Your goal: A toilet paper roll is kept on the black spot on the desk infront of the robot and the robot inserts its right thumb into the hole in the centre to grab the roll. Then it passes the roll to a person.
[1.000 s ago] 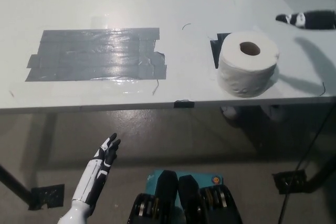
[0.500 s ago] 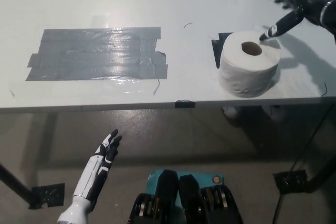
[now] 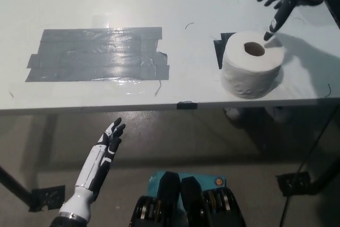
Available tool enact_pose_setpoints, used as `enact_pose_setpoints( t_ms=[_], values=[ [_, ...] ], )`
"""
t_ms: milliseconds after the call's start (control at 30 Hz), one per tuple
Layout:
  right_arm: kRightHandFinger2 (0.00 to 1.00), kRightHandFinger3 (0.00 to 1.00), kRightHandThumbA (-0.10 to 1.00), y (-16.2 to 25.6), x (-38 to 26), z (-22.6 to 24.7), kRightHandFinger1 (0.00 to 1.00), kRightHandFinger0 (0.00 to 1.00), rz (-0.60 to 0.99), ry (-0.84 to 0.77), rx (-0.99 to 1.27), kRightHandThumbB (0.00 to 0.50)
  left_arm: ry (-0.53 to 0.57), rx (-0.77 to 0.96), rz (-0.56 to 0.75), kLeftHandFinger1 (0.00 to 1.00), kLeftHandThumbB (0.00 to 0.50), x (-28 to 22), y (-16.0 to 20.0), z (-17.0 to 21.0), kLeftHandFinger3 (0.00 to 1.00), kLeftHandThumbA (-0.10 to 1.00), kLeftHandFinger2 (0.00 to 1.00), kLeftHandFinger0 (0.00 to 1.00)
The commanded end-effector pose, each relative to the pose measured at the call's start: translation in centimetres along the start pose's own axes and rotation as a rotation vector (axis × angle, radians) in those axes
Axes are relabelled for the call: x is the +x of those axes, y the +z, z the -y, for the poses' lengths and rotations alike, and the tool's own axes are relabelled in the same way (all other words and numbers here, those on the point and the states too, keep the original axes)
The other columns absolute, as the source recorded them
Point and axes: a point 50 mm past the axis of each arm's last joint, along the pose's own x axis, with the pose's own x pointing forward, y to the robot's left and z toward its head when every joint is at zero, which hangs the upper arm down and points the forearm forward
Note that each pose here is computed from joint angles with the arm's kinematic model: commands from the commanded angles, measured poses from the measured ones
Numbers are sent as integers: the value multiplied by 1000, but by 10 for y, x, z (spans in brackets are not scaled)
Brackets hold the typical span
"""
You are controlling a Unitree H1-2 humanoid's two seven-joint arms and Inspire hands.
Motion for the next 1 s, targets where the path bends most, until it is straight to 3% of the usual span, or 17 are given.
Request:
enact_pose_setpoints(
  t_ms=[0, 433, 600, 800, 967],
  values=[
    [1000, 1000, 1000, 23, -30, 32, 1000, 1000, 56, -21, -24, 366, -2, 34, 60, 1000, 128, 3, 13, -6, 1000, 1000, 1000, 1000],
    [1000, 1000, 1000, 30, -31, 32, 1000, 1000, 77, -52, -16, 380, -6, 35, 70, 1000, 120, 8, 15, -6, 1000, 1000, 1000, 1000],
    [1000, 1000, 1000, 25, -21, 23, 1000, 1000, 86, -39, 11, 318, -9, 41, 74, 1000, 116, 9, 16, -7, 1000, 1000, 1000, 1000],
    [1000, 1000, 1000, 25, -11, 13, 1000, 1000, 67, -40, -56, 361, -9, 45, 69, 1000, 120, 10, 17, -6, 1000, 1000, 1000, 1000],
    [1000, 1000, 1000, 27, -7, 6, 1000, 1000, 104, -23, -38, 321, -10, 43, 68, 1000, 123, 10, 18, -6, 1000, 1000, 1000, 1000]
  ],
)
